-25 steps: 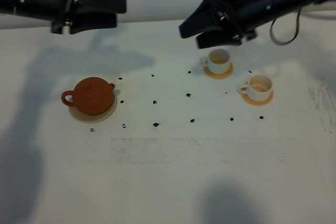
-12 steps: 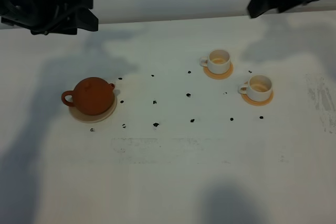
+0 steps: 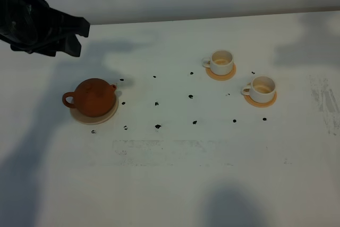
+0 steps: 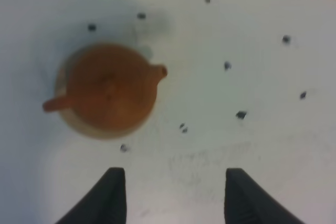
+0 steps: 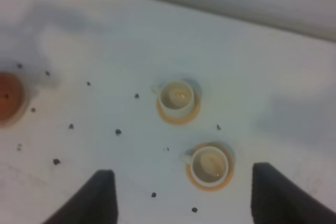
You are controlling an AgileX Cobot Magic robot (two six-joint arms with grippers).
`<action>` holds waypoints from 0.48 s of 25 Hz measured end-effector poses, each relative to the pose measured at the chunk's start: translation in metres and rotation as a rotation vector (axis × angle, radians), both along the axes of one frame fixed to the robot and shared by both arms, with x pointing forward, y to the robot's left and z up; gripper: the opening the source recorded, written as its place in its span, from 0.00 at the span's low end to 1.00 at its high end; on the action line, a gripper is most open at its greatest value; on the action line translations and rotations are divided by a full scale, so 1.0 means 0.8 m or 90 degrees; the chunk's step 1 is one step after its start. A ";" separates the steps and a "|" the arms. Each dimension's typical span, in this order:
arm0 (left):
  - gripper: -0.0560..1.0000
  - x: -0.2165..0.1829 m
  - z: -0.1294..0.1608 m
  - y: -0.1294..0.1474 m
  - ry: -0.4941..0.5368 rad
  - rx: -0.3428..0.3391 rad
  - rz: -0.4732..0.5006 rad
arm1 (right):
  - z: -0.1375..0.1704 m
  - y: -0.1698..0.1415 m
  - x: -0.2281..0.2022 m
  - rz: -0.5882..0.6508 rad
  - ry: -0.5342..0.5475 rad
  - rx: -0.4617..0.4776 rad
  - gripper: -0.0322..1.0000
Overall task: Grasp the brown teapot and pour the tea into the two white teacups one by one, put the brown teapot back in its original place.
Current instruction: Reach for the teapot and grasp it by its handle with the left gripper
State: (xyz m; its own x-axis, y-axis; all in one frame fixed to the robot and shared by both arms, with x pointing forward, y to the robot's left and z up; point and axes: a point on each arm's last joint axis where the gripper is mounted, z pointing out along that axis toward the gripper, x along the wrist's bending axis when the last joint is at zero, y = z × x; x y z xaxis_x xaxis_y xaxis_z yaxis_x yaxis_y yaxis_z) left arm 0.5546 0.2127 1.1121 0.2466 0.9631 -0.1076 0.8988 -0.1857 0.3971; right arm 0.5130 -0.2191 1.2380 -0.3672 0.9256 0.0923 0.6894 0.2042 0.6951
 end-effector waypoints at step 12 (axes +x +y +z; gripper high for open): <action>0.45 -0.108 -0.026 0.037 -0.162 -0.002 0.040 | -0.009 -0.032 -0.124 -0.009 -0.025 -0.007 0.55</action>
State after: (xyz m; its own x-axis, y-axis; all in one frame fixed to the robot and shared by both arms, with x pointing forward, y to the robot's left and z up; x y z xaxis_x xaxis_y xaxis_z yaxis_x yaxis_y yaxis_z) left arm 0.4684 0.2421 1.0916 0.2056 0.9772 -0.0523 0.7794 -0.1312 0.6126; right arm 0.4137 -0.2444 1.2306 -0.3569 0.9317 0.0678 0.6648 0.2023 0.7191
